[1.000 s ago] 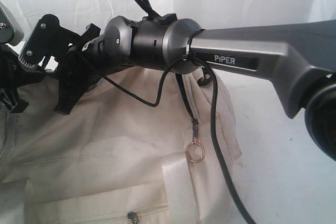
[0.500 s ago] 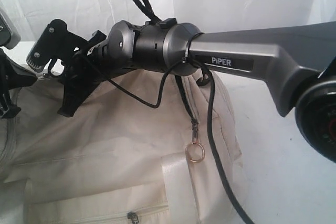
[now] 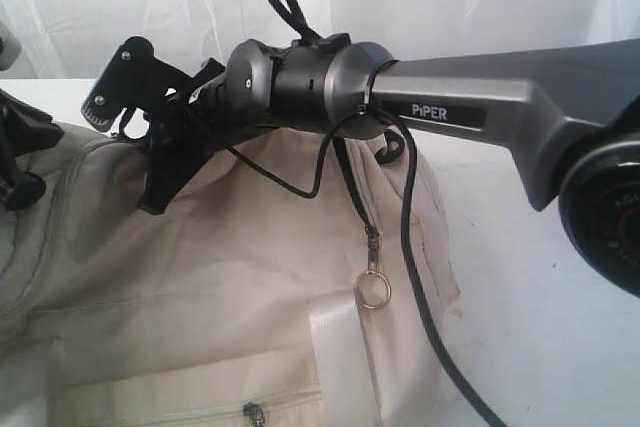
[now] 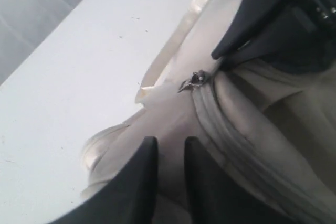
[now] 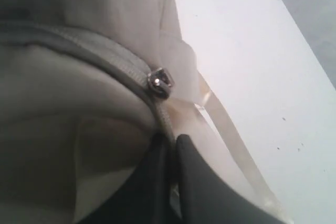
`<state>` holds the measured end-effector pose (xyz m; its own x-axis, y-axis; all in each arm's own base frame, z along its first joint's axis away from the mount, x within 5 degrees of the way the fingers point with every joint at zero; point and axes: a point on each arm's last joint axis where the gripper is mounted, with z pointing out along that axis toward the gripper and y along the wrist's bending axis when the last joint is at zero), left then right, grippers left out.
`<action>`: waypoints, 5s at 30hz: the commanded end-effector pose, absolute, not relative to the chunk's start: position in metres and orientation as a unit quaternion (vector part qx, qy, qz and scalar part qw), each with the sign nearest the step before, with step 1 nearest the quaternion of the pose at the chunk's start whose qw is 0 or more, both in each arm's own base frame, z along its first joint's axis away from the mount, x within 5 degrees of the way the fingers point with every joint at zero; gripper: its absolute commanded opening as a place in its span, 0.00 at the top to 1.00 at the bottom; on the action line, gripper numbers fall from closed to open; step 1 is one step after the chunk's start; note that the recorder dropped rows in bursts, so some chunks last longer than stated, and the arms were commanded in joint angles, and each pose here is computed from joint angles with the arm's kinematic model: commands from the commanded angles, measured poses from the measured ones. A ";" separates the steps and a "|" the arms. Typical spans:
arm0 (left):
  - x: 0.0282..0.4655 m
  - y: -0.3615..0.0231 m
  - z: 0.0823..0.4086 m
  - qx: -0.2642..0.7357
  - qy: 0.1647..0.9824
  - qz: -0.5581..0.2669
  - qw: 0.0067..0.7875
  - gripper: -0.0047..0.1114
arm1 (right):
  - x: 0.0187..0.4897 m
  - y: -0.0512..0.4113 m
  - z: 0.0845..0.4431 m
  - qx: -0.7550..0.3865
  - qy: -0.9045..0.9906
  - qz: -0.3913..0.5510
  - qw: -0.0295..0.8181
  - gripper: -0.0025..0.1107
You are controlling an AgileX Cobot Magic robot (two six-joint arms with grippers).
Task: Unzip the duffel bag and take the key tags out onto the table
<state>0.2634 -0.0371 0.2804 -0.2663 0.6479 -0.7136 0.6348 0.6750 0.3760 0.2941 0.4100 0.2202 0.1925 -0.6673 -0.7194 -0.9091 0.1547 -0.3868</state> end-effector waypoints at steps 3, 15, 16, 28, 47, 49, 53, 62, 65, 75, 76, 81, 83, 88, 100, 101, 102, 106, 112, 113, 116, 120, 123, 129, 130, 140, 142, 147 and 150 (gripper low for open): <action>0.269 -0.033 0.292 0.321 0.802 0.002 0.504 0.53 | 0.304 0.403 0.220 -0.630 0.624 0.124 0.446 0.98; 0.276 -0.027 0.300 0.197 0.814 -0.018 0.546 0.60 | 0.266 0.416 0.244 -0.663 0.590 0.148 0.437 0.98; 0.277 -0.026 0.299 0.194 0.816 -0.014 0.545 0.63 | 0.263 0.417 0.243 -0.669 0.589 0.151 0.428 0.98; 0.286 -0.038 0.273 0.185 0.845 -0.109 0.490 0.68 | 0.252 0.408 0.241 -0.717 0.580 0.149 0.357 0.98; 0.259 -0.041 0.244 0.389 0.861 -0.091 0.315 0.60 | 0.266 0.401 0.244 -0.688 0.605 0.147 0.372 0.69; 0.259 -0.041 0.243 0.389 0.862 -0.093 0.313 0.60 | 0.269 0.401 0.245 -0.682 0.607 0.147 0.381 0.54; 0.258 -0.042 0.243 0.391 0.862 -0.098 0.309 0.60 | 0.271 0.407 0.248 -0.640 0.625 0.176 0.410 0.41; 0.259 -0.041 0.243 0.390 0.861 -0.092 0.312 0.60 | 0.259 0.416 0.233 -0.671 0.602 0.213 0.377 0.41; 0.258 -0.041 0.243 0.395 0.861 -0.088 0.310 0.60 | 0.259 0.421 0.221 -0.688 0.587 0.199 0.378 0.41; 0.258 -0.041 0.243 0.398 0.860 -0.086 0.308 0.60 | 0.275 0.431 0.197 -0.684 0.564 0.135 0.443 0.43; 0.258 -0.041 0.243 0.398 0.860 -0.086 0.308 0.60 | 0.274 0.432 0.196 -0.687 0.559 0.131 0.446 0.43; 0.258 -0.040 0.243 0.397 0.860 -0.085 0.309 0.60 | 0.273 0.437 0.185 -0.696 0.553 0.128 0.440 0.49; 0.258 -0.040 0.243 0.397 0.860 -0.085 0.309 0.60 | 0.274 0.439 0.182 -0.695 0.554 0.128 0.440 0.55; 0.259 -0.040 0.243 0.397 0.860 -0.084 0.309 0.60 | 0.278 0.441 0.184 -0.686 0.555 0.123 0.454 0.84; 0.263 -0.038 0.244 0.380 0.862 -0.070 0.328 0.60 | 0.277 0.433 0.240 -0.650 0.539 0.112 0.523 0.98; 0.264 -0.038 0.245 0.369 0.865 -0.070 0.333 0.60 | 0.278 0.432 0.244 -0.648 0.538 0.112 0.528 0.98; 0.264 -0.038 0.246 0.361 0.867 -0.069 0.336 0.60 | 0.278 0.430 0.248 -0.646 0.537 0.111 0.531 0.98; 0.263 -0.036 0.257 0.349 0.862 -0.054 0.364 0.60 | 0.282 0.424 0.258 -0.639 0.538 0.109 0.539 0.98; 0.255 -0.036 0.274 0.339 0.850 -0.044 0.401 0.60 | 0.282 0.422 0.265 -0.630 0.543 0.117 0.542 0.98; 0.252 -0.037 0.276 0.344 0.849 -0.049 0.399 0.60 | 0.282 0.422 0.266 -0.629 0.544 0.117 0.543 0.98; 0.247 -0.039 0.277 0.356 0.848 -0.065 0.387 0.60 | 0.282 0.422 0.268 -0.628 0.543 0.117 0.545 0.98; 0.239 -0.045 0.290 0.392 0.813 -0.076 0.423 0.60 | 0.282 0.421 0.269 -0.628 0.543 0.117 0.546 0.98; 0.238 -0.049 0.300 0.411 0.783 -0.071 0.461 0.60 | 0.282 0.421 0.269 -0.628 0.543 0.117 0.546 0.98; 0.240 -0.045 0.303 0.415 0.774 -0.038 0.476 0.60 | 0.282 0.421 0.270 -0.624 0.543 0.114 0.551 0.98; 0.242 -0.043 0.304 0.408 0.775 -0.026 0.482 0.60 | 0.282 0.421 0.270 -0.624 0.543 0.114 0.551 0.98; 0.249 -0.034 0.304 0.419 0.765 0.048 0.487 0.60 | 0.282 0.421 0.270 -0.624 0.543 0.114 0.551 0.98; 0.246 -0.037 0.302 0.435 0.764 0.036 0.475 0.60 | 0.282 0.421 0.270 -0.624 0.543 0.114 0.551 0.98; 0.246 -0.036 0.300 0.467 0.750 0.057 0.464 0.60 | 0.282 0.421 0.270 -0.624 0.543 0.114 0.551 0.98; 0.244 -0.037 0.299 0.500 0.733 0.064 0.457 0.60 | 0.282 0.421 0.270 -0.624 0.543 0.114 0.551 0.98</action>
<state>0.2473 -0.0358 0.3000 -0.1228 0.7645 -0.6328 0.6469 0.5452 0.5331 0.2786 0.4269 0.2484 0.3759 -0.5804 -0.7224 -0.8327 0.1306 -0.5381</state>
